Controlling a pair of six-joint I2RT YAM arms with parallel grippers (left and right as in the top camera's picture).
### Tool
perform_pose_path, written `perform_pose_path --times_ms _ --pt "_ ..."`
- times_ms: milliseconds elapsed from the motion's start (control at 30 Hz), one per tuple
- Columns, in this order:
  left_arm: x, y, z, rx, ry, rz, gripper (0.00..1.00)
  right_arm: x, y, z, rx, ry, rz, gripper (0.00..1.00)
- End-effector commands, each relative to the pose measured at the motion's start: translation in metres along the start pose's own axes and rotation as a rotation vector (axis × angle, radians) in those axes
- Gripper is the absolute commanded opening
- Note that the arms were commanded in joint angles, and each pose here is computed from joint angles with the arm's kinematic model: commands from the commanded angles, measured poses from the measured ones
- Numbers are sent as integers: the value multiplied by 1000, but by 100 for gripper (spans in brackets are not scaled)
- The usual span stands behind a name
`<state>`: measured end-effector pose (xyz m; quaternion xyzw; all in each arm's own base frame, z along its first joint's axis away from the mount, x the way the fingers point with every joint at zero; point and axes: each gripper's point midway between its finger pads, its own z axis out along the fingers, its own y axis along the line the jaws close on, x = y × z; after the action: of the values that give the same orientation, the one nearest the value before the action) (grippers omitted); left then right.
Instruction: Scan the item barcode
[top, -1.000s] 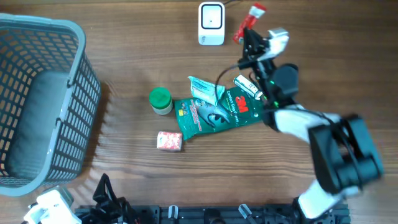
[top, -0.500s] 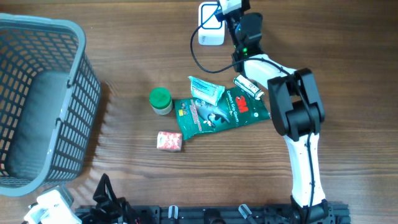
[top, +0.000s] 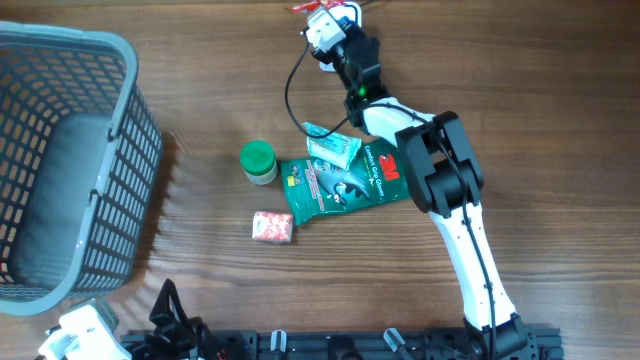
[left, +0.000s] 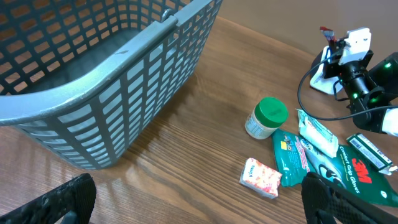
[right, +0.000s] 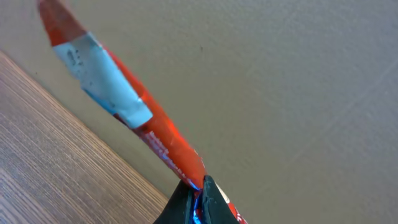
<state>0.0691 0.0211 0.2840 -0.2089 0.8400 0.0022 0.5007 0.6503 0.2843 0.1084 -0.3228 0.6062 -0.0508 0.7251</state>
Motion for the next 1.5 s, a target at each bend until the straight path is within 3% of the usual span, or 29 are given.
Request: perform_pose_path --times_ms 0,67,200,367,467,533,700,867,967,1067,1167,1233,1267,1300,1333,1400,1467 --pt "0 0 -1 1 -7 -5 100 13 0 1 22 34 104 4" --pt "-1 0 -1 1 -8 -5 100 4 -12 2 62 32 159 4" --pt "0 0 -1 1 -7 -5 100 -55 -50 2 78 51 196 4" --pt "0 0 -1 1 -7 -5 100 -137 -105 -30 44 171 364 4" --pt "0 0 -1 1 -7 -5 100 -147 -138 -62 81 301 393 4" --pt "0 0 -1 1 -7 -5 100 -122 -160 -83 117 431 407 4" --pt "0 0 -1 1 -7 -5 100 18 -236 -175 332 901 576 4" --pt "0 0 -1 1 -7 -5 100 115 -349 -283 710 1068 742 4" --pt "0 0 -1 1 -7 -5 100 190 -396 -380 1056 1220 683 4" --pt "0 0 -1 1 -7 -5 100 244 -408 -455 1235 1362 641 4" --pt "0 0 -1 1 -7 -5 100 273 -414 -501 1306 1437 657 5" --pt "0 0 -1 1 -7 -5 100 279 -417 -511 1303 1428 700 25" --pt "-1 0 -1 1 -8 -5 100 277 -420 -507 1266 1416 710 43" --pt "0 0 -1 1 -7 -5 100 273 -424 -502 1225 1410 700 78" --pt "0 0 -1 1 -7 -5 100 264 -427 -489 1186 1379 703 100" --pt "0 0 -1 1 -7 -5 100 240 -423 -451 1072 1280 763 100" --pt "0 0 -1 1 -7 -5 100 201 -394 -398 831 1187 880 100"
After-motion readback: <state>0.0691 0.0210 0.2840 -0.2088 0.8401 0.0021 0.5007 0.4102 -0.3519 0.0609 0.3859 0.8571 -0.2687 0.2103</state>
